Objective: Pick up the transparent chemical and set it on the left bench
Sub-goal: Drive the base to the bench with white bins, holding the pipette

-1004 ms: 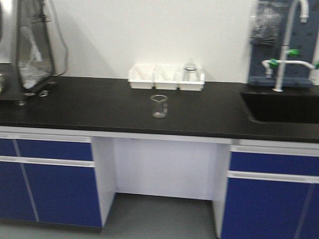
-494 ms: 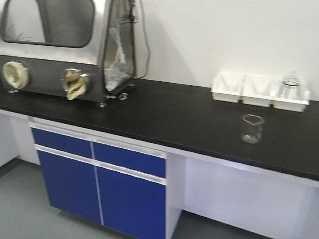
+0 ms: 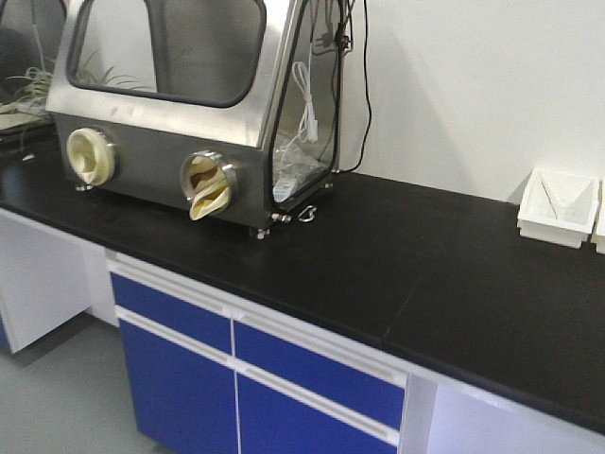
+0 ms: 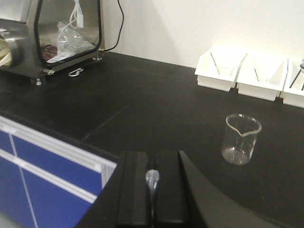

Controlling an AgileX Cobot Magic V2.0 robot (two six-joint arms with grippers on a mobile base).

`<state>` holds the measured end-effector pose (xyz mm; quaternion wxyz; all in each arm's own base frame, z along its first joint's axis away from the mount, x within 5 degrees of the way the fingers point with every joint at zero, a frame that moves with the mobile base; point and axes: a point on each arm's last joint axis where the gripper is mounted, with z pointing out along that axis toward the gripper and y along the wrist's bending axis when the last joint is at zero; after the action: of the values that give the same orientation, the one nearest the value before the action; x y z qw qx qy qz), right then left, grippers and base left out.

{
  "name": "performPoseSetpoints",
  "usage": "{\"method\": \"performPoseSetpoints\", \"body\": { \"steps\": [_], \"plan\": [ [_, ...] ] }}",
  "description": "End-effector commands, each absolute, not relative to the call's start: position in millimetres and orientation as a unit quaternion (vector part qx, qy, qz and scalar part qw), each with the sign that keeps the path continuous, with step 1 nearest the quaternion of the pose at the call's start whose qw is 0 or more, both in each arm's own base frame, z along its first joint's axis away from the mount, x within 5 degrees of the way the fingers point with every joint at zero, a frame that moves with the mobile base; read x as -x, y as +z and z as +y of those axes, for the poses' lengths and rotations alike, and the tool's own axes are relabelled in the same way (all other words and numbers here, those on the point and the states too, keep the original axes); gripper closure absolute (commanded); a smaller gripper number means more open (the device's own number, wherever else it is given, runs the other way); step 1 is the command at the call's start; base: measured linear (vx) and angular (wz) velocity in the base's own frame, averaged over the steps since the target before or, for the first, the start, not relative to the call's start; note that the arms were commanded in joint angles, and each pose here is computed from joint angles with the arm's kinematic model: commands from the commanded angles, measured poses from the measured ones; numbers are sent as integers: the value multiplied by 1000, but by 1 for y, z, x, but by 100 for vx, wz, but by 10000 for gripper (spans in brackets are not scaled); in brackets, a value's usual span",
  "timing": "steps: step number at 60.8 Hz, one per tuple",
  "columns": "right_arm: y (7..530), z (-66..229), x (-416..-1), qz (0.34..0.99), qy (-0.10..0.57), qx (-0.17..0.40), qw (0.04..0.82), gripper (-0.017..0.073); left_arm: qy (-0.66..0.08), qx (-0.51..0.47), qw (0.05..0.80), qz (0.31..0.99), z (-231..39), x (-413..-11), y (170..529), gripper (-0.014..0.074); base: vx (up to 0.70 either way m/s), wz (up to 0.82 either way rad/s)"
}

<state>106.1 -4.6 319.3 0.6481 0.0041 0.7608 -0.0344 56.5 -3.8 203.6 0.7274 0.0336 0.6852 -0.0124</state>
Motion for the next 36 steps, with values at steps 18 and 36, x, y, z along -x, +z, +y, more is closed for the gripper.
{"method": "performPoseSetpoints", "body": {
  "steps": [18,36],
  "plan": [
    [336,-2,-106,729,-29,7,684,562,-16,-29,755,655,-4,-55,206,597,45,-40],
    [336,-2,-106,729,-29,7,684,562,-16,-29,755,655,-4,-55,206,597,39,-67]
  ]
}}
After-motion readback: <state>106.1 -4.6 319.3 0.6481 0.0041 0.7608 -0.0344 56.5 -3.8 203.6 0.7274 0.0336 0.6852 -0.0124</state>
